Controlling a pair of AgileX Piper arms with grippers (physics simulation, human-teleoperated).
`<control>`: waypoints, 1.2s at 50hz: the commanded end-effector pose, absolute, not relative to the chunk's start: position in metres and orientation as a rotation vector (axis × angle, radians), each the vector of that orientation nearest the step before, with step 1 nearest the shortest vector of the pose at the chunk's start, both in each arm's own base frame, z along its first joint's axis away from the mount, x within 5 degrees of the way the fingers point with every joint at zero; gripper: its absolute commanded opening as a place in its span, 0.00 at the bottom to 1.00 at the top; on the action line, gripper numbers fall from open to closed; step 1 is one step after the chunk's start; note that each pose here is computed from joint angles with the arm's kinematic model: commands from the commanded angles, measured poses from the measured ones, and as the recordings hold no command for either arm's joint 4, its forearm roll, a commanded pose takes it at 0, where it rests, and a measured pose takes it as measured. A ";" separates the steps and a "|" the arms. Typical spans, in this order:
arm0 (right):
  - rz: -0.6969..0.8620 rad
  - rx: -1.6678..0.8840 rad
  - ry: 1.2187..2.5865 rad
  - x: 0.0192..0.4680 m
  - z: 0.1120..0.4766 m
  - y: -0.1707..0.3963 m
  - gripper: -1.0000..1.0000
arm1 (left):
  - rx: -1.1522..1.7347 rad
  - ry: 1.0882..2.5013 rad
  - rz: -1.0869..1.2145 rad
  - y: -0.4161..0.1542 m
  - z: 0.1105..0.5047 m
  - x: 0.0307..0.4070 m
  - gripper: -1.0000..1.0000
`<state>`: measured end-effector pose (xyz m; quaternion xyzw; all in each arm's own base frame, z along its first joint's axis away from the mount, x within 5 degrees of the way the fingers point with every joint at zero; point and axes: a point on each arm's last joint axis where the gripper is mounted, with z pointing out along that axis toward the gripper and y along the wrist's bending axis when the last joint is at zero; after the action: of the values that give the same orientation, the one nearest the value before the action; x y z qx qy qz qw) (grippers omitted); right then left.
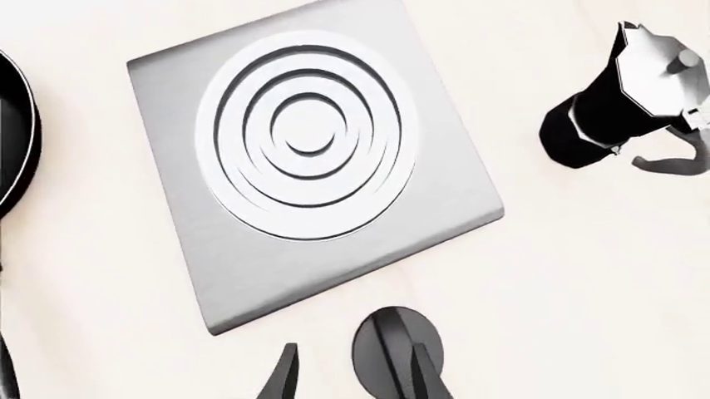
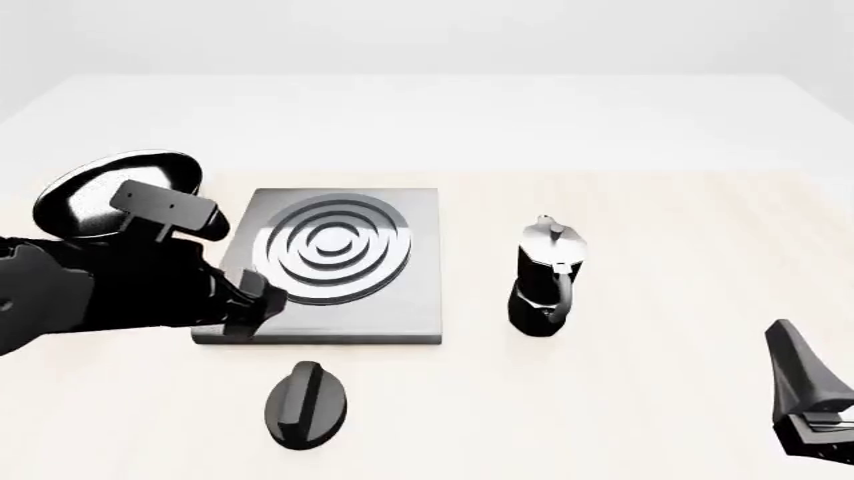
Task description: Turn on the stove and put the moka pot on it.
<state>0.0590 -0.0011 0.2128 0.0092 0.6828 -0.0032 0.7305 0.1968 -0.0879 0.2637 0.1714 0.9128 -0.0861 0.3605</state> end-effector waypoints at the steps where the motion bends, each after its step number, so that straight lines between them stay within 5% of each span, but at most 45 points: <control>1: 0.002 0.027 1.503 0.059 0.213 -0.001 1.00 | 0.441 2.403 -0.248 -0.098 0.250 0.198 1.00; 60: 0.013 0.043 1.493 0.057 0.213 -0.001 1.00 | 0.395 2.476 -0.313 -0.122 0.216 0.208 1.00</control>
<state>0.0570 -0.0012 0.2129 0.0191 0.6788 0.0056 0.7341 0.2034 -0.1233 0.2204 0.1528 0.9332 -0.1214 0.3017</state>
